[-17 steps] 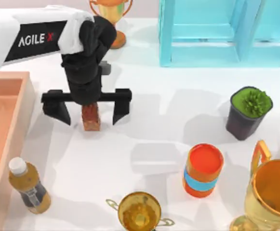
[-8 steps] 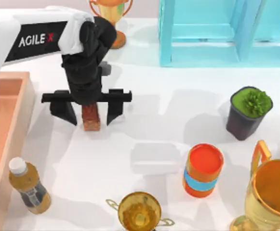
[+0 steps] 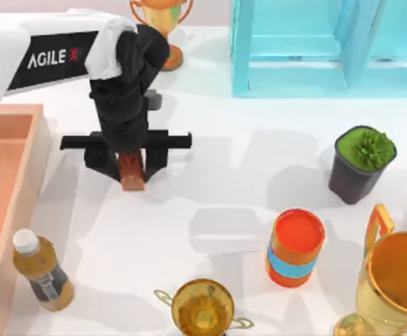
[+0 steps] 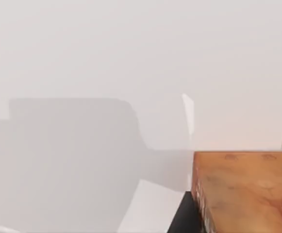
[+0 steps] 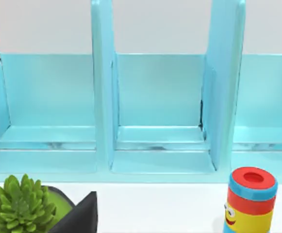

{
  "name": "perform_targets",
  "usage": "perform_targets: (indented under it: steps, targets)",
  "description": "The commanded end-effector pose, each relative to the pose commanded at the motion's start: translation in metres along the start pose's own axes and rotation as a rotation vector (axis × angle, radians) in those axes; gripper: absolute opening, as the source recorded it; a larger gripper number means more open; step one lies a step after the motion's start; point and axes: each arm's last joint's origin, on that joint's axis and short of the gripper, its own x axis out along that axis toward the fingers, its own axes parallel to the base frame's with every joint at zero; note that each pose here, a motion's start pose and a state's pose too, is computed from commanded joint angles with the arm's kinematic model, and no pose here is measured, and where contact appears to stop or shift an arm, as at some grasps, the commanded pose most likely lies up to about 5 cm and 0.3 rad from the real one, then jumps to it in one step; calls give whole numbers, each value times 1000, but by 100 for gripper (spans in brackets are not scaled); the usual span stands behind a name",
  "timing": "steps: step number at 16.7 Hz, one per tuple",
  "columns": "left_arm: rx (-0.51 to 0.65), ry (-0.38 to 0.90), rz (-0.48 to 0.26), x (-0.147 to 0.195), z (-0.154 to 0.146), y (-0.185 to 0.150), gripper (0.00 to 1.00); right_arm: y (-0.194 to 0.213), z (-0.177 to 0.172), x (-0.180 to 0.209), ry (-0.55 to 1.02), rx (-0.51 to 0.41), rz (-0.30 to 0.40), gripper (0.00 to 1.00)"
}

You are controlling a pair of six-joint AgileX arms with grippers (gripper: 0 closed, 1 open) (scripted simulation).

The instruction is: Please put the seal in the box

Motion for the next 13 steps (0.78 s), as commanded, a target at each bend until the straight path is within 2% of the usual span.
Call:
perform_targets:
  steps: [9, 13]
  targets:
    - [0, -1, -1, -1, 0, 0, 0, 0, 0, 0, 0, 0, 0, 100]
    - [4, -2, -1, -31, 4, -3, 0, 0, 0, 0, 0, 0, 0, 100]
